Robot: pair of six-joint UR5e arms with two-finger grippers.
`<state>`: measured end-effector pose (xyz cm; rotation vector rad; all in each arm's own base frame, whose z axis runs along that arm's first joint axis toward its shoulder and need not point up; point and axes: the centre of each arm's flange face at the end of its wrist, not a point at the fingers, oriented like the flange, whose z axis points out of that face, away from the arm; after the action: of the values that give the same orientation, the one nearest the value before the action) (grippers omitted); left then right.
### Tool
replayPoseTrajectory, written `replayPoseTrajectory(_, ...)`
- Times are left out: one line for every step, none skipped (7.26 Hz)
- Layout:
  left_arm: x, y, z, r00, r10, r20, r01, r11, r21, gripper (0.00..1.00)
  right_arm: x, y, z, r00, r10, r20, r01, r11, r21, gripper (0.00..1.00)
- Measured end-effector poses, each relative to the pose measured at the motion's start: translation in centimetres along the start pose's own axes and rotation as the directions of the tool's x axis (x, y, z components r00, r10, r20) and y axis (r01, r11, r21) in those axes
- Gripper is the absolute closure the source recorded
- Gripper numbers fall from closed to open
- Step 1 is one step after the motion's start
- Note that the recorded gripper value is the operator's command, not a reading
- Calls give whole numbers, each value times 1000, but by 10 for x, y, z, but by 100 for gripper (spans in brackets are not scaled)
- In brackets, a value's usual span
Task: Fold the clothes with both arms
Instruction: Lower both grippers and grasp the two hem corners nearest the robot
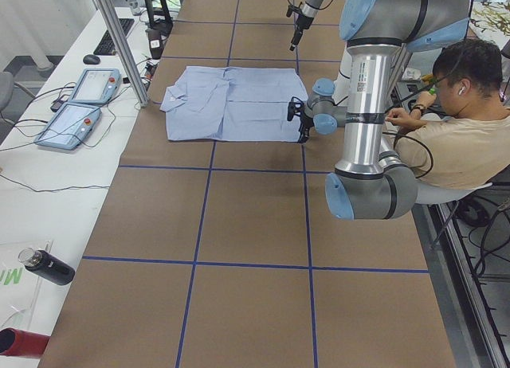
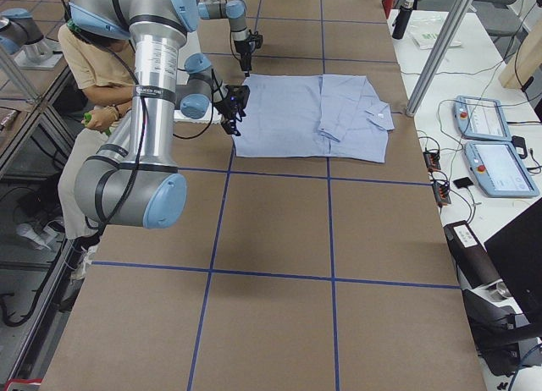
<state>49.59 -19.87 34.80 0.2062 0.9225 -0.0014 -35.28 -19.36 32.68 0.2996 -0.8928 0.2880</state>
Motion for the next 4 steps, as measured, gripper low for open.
replayPoseTrajectory(3, 2, 3, 1000, 3, 3, -3, 1000, -4, 36, 0, 0, 0, 1000, 0, 0, 0, 1000, 0, 0)
replayPoseTrajectory(6, 3, 7, 1000, 4, 6, -4, 1000, -6, 38, 0, 0, 0, 1000, 0, -1, 0, 1000, 0, 0)
replayPoseTrajectory(8, 3, 10, 1000, 5, 7, -5, 1000, -8, 47, 0, 1, 0, 1000, 0, -1, 0, 1000, 0, 0)
replayPoseTrajectory(10, 3, 12, 1000, 5, 5, -5, 1000, -9, 63, 1, 1, 0, 1000, 0, -1, 0, 1000, 0, 0)
